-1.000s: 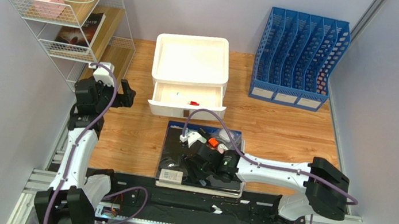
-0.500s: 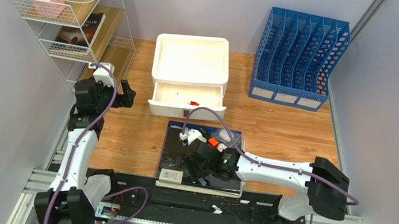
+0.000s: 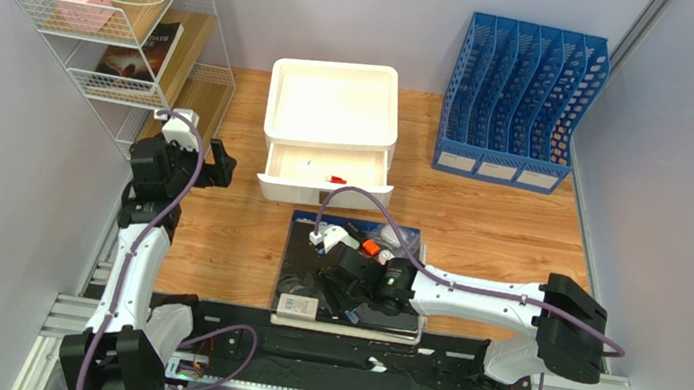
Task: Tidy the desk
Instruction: Pick up the stationery from the corner of the board, then place the stationery in the drawer.
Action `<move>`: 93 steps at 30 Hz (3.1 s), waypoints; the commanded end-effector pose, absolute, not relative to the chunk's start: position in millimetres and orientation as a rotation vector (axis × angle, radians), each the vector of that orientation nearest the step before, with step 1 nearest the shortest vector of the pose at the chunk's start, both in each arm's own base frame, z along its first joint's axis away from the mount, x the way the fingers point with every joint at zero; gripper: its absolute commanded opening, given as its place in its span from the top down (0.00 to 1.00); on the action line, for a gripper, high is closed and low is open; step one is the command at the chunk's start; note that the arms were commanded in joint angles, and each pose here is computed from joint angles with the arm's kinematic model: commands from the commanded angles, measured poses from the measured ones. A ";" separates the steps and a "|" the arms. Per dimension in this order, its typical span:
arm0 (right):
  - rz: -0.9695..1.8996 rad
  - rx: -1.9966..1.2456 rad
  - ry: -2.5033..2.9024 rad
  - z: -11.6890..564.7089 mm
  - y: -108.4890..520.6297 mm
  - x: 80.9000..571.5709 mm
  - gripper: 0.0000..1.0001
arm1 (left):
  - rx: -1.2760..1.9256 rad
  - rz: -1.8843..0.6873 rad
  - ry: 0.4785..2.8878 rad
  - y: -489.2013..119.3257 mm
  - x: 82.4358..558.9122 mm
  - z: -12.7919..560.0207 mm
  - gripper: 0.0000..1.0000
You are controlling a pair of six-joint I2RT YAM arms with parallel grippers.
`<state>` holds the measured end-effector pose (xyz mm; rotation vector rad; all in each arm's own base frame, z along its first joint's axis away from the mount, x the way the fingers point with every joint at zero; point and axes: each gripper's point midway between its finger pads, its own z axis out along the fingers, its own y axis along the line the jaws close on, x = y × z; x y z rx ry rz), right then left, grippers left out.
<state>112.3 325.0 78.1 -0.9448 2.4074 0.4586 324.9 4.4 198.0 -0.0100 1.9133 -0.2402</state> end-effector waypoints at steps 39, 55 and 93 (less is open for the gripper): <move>0.533 -0.989 2.427 51.9 348.7 89.7 0.52 | 0.025 -0.232 1.852 4.0 325.5 213.7 0.01; 0.511 -1.009 2.345 103.6 353.0 101.1 1.00 | 0.023 -0.230 1.852 4.3 324.7 212.9 0.01; 0.416 -0.920 2.232 263.8 378.0 291.6 1.00 | 0.026 -0.220 1.839 5.5 325.0 215.1 0.01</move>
